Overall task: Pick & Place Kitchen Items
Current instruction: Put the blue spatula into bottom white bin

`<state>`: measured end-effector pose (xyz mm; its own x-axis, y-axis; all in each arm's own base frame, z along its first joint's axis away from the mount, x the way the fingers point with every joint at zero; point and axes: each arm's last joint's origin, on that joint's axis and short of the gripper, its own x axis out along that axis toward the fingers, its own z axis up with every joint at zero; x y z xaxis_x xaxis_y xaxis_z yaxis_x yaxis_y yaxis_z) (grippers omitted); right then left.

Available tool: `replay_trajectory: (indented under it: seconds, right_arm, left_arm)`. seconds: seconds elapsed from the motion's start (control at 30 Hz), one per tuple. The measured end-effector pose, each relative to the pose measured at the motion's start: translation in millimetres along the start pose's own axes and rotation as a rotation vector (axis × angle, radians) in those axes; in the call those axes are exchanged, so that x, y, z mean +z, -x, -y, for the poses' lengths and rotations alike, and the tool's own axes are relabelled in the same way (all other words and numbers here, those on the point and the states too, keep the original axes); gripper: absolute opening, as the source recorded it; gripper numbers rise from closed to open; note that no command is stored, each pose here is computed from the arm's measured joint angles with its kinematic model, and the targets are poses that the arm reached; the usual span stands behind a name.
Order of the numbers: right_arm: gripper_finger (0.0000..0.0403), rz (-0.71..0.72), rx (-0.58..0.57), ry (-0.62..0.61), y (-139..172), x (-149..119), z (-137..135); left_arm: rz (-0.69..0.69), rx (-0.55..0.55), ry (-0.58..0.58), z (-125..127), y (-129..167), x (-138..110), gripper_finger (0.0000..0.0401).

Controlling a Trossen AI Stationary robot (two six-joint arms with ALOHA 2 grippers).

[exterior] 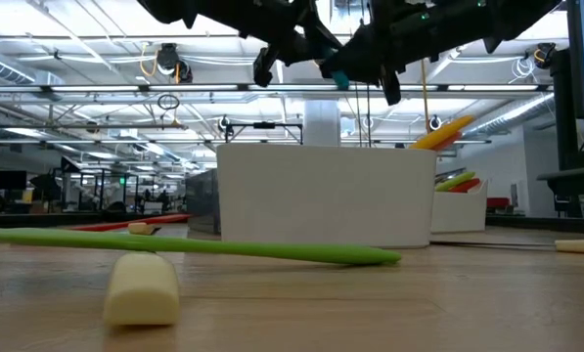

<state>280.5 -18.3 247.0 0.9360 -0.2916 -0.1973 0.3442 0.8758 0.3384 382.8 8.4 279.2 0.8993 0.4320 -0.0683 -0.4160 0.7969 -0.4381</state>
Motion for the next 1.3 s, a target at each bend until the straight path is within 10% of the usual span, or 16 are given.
replay_trajectory:
  seconds: [0.57,0.93,1.3]
  right_arm:
    - [0.0028,-0.004,-0.056,0.026,11.3,11.1,11.6]
    - [0.0028,-0.061,-0.150,0.118,32.9,18.5,20.0]
    - [0.0028,-0.268,-0.045,0.252,49.5,-6.1,-2.4]
  left_arm:
    - [-0.223,-0.094,0.024,3.3,10.5,-8.5,0.0259]
    - [-0.462,0.014,0.013,-1.2,46.9,-0.6,0.0271]
    - [-0.394,0.201,-0.081,-3.3,93.5,28.6,0.0271]
